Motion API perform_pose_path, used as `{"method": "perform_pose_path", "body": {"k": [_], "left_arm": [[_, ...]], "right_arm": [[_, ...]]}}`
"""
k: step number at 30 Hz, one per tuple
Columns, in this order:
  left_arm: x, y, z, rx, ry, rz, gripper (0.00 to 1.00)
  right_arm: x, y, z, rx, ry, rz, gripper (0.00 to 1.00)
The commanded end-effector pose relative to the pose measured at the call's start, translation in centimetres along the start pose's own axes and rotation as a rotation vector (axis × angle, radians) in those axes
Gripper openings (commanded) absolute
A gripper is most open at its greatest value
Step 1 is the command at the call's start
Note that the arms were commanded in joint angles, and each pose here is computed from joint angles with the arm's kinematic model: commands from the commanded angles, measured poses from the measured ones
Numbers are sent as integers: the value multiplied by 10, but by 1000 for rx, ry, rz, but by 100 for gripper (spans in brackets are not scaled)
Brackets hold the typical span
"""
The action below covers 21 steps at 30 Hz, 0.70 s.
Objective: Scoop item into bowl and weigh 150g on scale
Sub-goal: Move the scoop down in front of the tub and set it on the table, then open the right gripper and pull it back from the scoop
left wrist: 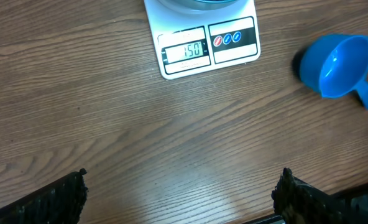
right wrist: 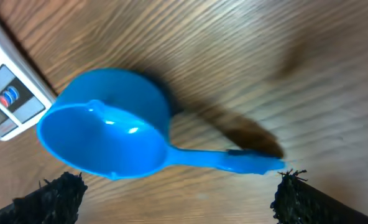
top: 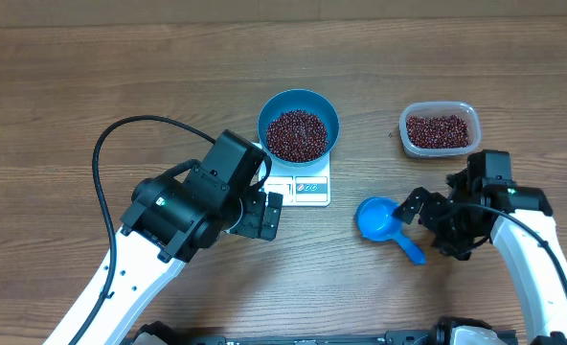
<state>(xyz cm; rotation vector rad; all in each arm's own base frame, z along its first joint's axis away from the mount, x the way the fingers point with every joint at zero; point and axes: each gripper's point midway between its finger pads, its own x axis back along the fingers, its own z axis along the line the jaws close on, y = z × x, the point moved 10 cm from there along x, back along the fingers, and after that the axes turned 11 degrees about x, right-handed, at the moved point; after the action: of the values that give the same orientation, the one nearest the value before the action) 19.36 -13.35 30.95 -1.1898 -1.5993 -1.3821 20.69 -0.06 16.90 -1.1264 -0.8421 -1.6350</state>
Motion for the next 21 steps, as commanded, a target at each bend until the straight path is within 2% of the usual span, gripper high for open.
{"method": "perform_pose_path", "body": {"k": [1,7,10,15,21], "left_arm": [[2,0,0,6,-6,-6,99],[2,0,0,6,-6,-7,100],[2,0,0,6,-6,-6,99],[2,0,0,6,-6,-6,100],[2,0,0,6,-6,-6,100]], "right_arm": [[34,16,5,16,-99,-127,100],[76,15,19,73,-95,-248,100],[95,2,29,232,-27,-308,100],[124,-41,50,612,216,-417,100],[144,-81,53,758,257,-527,100]]}}
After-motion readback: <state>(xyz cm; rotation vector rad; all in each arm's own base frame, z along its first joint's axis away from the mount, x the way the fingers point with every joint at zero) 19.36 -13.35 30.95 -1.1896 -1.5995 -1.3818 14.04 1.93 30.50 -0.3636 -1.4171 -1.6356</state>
